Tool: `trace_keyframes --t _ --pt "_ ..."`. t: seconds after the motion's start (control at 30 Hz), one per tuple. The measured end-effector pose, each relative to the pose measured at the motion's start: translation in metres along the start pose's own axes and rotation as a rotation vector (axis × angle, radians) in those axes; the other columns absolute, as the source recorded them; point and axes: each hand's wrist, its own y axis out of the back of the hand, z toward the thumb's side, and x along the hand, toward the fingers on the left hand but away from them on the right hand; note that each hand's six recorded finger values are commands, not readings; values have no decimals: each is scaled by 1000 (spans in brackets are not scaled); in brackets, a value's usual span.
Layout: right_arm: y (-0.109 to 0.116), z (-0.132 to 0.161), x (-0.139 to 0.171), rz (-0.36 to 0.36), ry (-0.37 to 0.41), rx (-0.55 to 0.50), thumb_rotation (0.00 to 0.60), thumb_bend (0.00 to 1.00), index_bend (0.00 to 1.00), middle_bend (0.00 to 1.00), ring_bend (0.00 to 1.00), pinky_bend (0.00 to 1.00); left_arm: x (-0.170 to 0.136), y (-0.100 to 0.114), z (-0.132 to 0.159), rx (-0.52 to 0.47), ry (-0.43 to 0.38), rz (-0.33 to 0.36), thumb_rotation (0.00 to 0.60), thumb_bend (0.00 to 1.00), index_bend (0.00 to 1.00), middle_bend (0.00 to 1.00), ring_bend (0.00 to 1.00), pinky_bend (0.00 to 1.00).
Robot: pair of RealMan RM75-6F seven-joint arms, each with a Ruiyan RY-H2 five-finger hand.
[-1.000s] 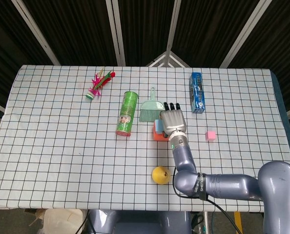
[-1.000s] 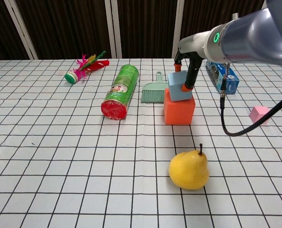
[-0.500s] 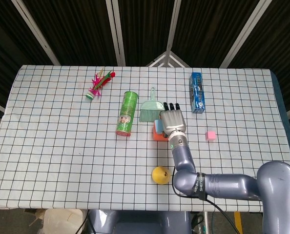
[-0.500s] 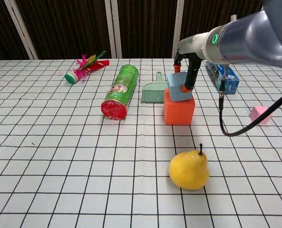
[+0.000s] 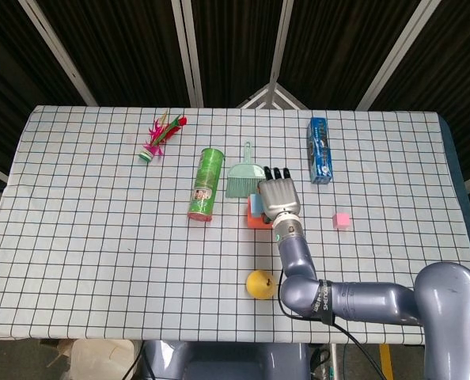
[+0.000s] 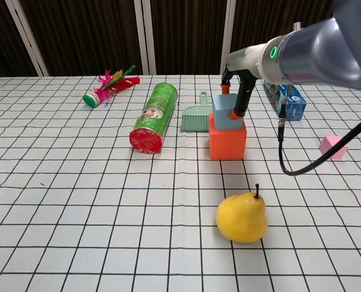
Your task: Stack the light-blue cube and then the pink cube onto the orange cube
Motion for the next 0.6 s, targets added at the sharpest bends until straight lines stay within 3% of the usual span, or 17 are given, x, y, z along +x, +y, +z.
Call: trace_keyframes --t 0.17,0.27,0.6 --pt "0 -1 0 2 2 -2 600 414 138 37 13 45 0 0 0 0 0 0 600 161 123 0 0 0" --pt "1 -1 0 -2 8 -3 600 414 65 37 14 45 0 -1 0 1 -1 -4 600 161 123 0 0 0" --pt "-1 -3 2 19 11 10 600 414 39 38 14 45 0 -1 0 3 0 -4 600 161 123 0 0 0"
